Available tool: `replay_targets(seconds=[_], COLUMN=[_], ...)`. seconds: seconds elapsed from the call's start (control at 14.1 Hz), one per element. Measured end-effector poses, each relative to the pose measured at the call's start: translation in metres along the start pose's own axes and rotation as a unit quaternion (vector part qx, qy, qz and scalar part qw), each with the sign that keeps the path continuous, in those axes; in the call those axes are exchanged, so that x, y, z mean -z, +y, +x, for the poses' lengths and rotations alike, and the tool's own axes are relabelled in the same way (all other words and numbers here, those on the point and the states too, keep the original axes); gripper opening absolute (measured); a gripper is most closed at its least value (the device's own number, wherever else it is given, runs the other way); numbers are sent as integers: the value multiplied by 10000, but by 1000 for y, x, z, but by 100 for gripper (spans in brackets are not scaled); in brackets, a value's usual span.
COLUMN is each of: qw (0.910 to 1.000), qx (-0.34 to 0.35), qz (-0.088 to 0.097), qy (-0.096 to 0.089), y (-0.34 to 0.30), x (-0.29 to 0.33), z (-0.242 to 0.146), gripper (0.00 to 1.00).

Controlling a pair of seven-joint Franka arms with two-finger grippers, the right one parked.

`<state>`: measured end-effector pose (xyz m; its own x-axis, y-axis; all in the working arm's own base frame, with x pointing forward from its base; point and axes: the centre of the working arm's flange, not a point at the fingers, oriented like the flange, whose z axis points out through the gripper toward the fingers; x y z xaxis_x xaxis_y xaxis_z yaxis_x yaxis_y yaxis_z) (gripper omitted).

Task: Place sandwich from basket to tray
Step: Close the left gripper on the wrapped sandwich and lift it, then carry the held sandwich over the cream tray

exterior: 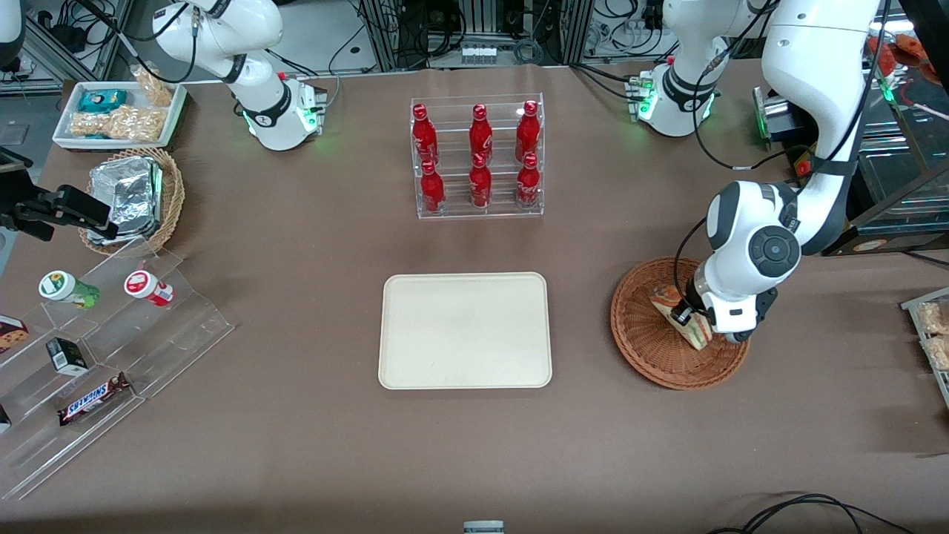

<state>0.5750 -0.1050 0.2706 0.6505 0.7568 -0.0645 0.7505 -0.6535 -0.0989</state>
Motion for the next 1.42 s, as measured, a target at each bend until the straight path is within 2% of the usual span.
replay_targets(seconds=[0.14,0.21,0.42,0.78,0.92,1.06,1.2,1.42], qw=[9993,9990,9992,9932,9836,9655,9519,9350], qx=[-24,-59,-318,-1164,-1795,-2592,-3048,-3481], qz=[321,383,188,-90,-167,-237,-314,-667], qy=[-178,-213,-162,-43,-16,19,50,106], y=[8,15,46,127,161,186,204,233], x=[33,57,102,91,80,74,71,64], z=[2,1,-27,-113,-141,-172,-202,-252], gripper=[25,24,15,14,14,14,14,14])
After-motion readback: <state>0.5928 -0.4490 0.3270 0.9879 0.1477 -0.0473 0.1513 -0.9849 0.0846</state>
